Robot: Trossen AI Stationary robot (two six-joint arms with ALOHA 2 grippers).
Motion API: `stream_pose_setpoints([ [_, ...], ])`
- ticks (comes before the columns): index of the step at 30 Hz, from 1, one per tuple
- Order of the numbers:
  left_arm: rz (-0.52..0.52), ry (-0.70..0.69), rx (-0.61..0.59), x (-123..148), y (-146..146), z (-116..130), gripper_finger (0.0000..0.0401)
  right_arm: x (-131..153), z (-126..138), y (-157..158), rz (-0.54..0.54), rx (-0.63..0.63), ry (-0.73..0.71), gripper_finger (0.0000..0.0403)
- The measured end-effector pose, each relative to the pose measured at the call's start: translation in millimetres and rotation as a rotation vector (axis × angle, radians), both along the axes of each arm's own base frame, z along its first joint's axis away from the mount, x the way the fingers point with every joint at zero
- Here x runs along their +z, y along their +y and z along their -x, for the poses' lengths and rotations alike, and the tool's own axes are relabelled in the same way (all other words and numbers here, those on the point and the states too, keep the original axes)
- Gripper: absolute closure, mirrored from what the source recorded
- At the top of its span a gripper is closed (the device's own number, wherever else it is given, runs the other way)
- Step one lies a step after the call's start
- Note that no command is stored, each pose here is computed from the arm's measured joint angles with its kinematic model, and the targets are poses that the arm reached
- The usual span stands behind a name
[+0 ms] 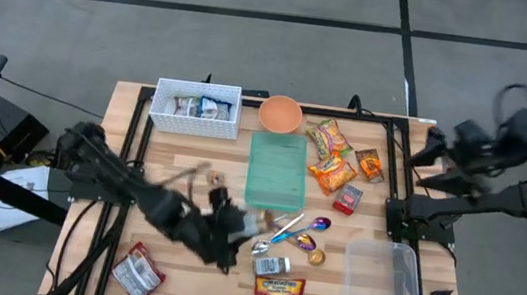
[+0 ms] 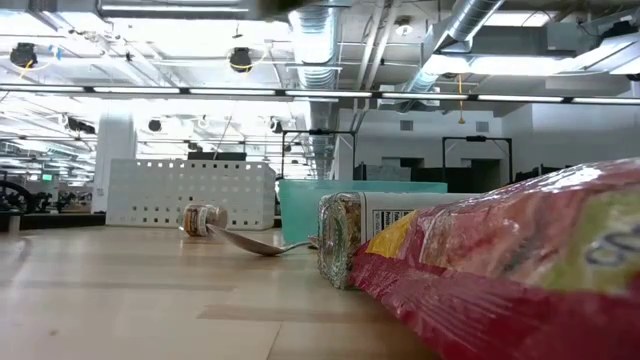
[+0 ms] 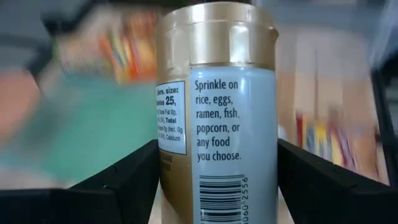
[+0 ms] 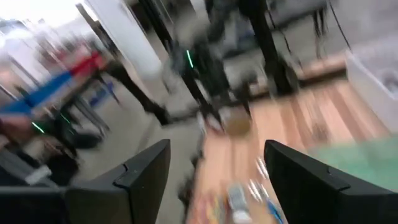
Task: Pick & Place Food Item
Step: Put the gold seasoning into the blue bin
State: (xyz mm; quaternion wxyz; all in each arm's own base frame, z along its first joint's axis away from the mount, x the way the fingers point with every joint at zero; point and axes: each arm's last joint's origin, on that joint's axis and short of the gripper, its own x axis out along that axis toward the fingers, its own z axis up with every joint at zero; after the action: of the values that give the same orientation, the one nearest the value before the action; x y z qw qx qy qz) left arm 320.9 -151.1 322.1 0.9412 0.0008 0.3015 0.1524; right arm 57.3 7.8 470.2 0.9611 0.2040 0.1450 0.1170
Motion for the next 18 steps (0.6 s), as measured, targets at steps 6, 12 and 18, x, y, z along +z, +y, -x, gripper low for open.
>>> stream_pose_setpoints([
  [6,-0.17,-0.113,-0.03,28,42,-18,0.0127,-11,-47,-1,0.127,0.037,0.037,0.0147],
  [12,-0.243,-0.083,-0.044,30,71,-27,0.0128,-9,-82,1,0.26,0.091,-0.046,0.0121],
  [18,-0.299,-0.064,-0.051,31,80,-30,0.0128,-26,-126,7,0.375,0.111,0.042,0.0046],
])
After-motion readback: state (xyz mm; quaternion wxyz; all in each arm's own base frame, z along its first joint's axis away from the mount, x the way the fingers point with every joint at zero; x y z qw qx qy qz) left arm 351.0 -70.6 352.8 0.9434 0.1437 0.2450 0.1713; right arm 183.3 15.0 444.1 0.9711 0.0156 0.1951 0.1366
